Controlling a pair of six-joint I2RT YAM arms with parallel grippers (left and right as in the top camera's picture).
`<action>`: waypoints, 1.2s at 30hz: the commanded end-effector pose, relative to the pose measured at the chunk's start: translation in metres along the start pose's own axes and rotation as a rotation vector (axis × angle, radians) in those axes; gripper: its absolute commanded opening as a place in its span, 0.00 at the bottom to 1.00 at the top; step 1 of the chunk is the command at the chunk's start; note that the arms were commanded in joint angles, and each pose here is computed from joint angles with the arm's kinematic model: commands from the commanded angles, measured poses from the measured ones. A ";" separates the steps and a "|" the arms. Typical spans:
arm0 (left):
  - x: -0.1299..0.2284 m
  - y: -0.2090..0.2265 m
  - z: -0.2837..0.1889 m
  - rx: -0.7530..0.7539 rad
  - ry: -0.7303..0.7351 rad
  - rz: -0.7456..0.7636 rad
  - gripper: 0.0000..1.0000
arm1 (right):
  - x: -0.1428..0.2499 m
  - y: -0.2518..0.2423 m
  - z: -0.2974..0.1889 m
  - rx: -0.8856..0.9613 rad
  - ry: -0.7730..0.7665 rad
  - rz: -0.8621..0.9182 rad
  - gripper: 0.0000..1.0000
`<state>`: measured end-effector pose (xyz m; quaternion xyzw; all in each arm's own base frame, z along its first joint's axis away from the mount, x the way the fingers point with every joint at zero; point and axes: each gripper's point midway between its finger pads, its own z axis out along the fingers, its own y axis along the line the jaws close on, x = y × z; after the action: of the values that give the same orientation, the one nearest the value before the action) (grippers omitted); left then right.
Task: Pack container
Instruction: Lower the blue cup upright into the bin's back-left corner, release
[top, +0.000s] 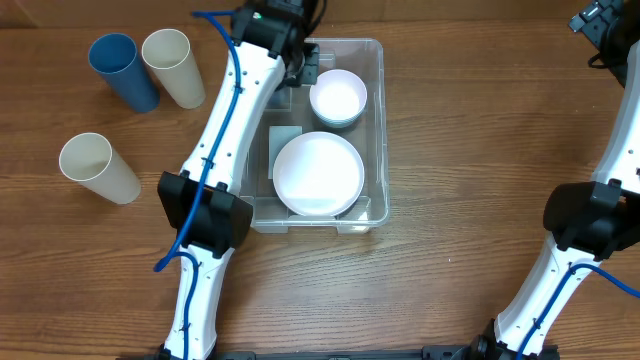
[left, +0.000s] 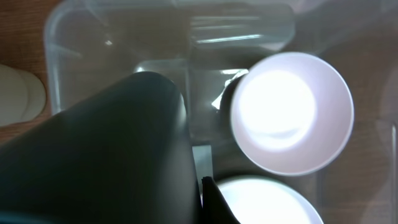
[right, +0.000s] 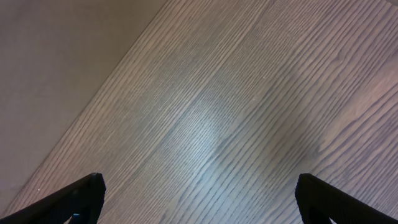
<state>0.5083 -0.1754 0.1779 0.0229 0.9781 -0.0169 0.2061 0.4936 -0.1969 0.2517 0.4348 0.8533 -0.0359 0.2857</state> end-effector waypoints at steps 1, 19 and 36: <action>-0.003 0.002 0.022 0.030 0.016 -0.042 0.04 | -0.015 0.003 -0.032 -0.039 -0.073 0.017 1.00; -0.020 0.001 0.033 0.031 -0.047 -0.045 0.53 | -0.015 0.003 -0.032 -0.039 -0.073 0.016 1.00; -0.043 -0.001 0.013 0.035 -0.146 -0.030 0.64 | -0.015 0.003 -0.032 -0.039 -0.073 0.017 1.00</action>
<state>0.5470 -0.1777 0.1636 0.0035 0.9677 -0.0332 0.2500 0.4936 -0.1969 0.2517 0.4348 0.8532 -0.0358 0.2859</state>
